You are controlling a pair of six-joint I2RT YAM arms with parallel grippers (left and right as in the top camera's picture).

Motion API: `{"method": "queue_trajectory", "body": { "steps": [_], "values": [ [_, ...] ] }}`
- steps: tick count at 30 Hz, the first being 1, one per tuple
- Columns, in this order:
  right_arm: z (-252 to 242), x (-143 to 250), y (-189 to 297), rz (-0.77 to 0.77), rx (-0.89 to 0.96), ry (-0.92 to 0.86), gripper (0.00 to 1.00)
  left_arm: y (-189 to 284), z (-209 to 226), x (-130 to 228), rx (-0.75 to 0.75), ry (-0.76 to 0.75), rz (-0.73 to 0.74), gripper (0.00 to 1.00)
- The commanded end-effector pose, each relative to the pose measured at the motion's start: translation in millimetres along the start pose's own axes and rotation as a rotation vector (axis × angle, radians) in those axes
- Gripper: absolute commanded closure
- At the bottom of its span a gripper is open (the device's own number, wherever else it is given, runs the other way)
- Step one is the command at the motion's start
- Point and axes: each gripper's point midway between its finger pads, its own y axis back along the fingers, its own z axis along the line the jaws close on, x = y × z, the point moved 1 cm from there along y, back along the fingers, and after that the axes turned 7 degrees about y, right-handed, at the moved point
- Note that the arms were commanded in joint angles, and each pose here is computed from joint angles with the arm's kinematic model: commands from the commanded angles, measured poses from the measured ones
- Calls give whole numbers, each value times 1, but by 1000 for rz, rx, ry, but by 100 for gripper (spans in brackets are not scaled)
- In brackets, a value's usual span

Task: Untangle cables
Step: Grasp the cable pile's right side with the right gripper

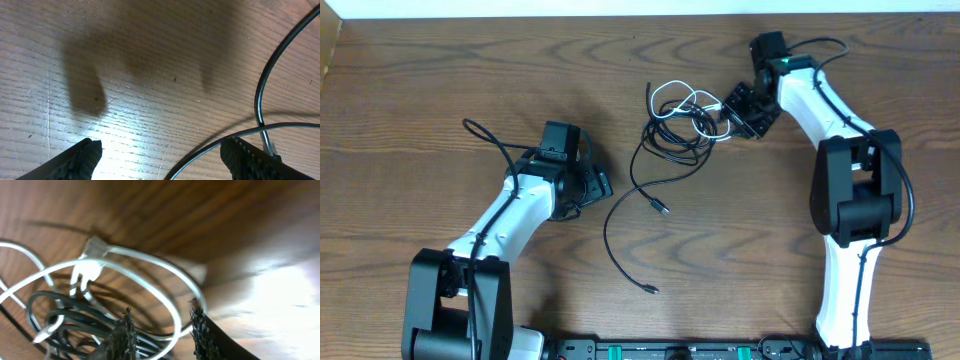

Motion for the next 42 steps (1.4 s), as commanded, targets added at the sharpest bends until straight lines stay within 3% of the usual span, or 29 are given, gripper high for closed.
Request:
{"method": "queue_trajectory", "body": {
  "steps": [1, 8, 22, 32, 39, 42],
  "values": [
    [10, -4, 29, -43, -27, 14, 64, -2, 4, 0, -18, 2, -1, 18],
    [15, 11, 19, -21, -5, -98, 60, -2, 4, 0, -18, 2, -1, 18],
    [-11, 23, -2, -63, 108, -470, 71, -2, 4, 0, -18, 2, -1, 18],
    [8, 33, -10, 39, 0, -491, 74, -2, 4, 0, -18, 2, -1, 18],
    [15, 40, -9, 98, -38, -483, 85, -2, 4, 0, -18, 2, -1, 17],
    [16, 41, -9, 107, -44, -456, 99, -2, 4, 0, -18, 2, -1, 18]
  ]
}}
